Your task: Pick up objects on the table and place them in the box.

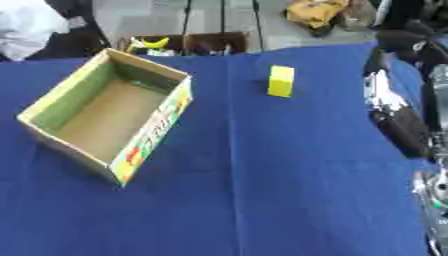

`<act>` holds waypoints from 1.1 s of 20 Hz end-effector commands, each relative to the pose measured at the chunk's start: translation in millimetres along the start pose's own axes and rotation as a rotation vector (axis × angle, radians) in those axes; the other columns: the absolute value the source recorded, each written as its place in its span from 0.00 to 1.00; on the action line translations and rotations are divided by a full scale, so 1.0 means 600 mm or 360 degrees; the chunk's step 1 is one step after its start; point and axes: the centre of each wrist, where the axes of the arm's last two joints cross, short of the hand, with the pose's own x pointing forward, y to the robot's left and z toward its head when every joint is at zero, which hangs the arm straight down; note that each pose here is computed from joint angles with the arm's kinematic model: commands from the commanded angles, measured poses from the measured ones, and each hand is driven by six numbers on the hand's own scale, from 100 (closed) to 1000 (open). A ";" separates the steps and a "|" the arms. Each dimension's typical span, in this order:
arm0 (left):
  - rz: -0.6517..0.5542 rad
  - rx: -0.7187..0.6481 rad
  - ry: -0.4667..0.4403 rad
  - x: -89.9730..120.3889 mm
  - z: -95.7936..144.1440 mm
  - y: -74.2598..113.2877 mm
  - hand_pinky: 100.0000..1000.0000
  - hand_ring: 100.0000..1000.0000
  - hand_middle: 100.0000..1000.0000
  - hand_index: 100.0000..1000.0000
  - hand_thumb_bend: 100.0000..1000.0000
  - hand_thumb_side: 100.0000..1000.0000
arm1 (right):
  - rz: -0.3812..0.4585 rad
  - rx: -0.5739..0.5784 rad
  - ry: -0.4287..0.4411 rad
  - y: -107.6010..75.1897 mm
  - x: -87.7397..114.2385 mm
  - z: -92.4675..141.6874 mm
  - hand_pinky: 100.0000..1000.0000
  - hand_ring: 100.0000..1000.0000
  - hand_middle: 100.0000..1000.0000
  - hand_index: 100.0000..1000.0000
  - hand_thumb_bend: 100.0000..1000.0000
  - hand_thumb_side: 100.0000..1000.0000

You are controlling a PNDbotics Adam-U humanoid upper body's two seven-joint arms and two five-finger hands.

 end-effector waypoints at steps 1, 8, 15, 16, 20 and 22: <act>-0.0017 0.0000 -0.0049 0.010 -0.007 0.005 0.33 0.53 0.57 0.88 0.03 0.97 | 0.0004 0.0000 -0.0047 -0.010 0.009 -0.006 0.83 0.99 0.67 0.79 0.00 0.73; -0.0014 -0.0012 -0.0047 0.010 -0.007 0.004 0.33 0.53 0.57 0.88 0.03 0.97 | 0.0133 0.0093 -0.0159 -0.017 0.027 -0.048 0.83 1.00 0.76 0.84 0.00 1.00; -0.0007 -0.0028 -0.0043 0.010 -0.005 0.002 0.33 0.53 0.57 0.88 0.03 0.97 | 0.0308 0.0221 -0.0230 -0.009 0.041 -0.106 0.81 0.97 0.79 0.84 0.08 1.00; -0.0006 -0.0030 -0.0043 0.010 -0.005 0.002 0.33 0.53 0.57 0.88 0.03 0.97 | 0.0320 0.0230 -0.0239 -0.006 0.043 -0.113 0.81 0.98 0.79 0.84 0.06 1.00; -0.0002 -0.0037 -0.0043 0.009 -0.003 0.001 0.33 0.53 0.57 0.88 0.02 0.97 | 0.0359 0.0244 -0.0258 0.001 0.054 -0.142 0.82 0.98 0.80 0.84 0.08 1.00; 0.0001 -0.0042 -0.0039 0.008 -0.001 0.000 0.33 0.53 0.57 0.88 0.02 0.97 | 0.0396 0.0249 -0.0250 0.004 0.057 -0.160 0.82 0.99 0.80 0.84 0.08 1.00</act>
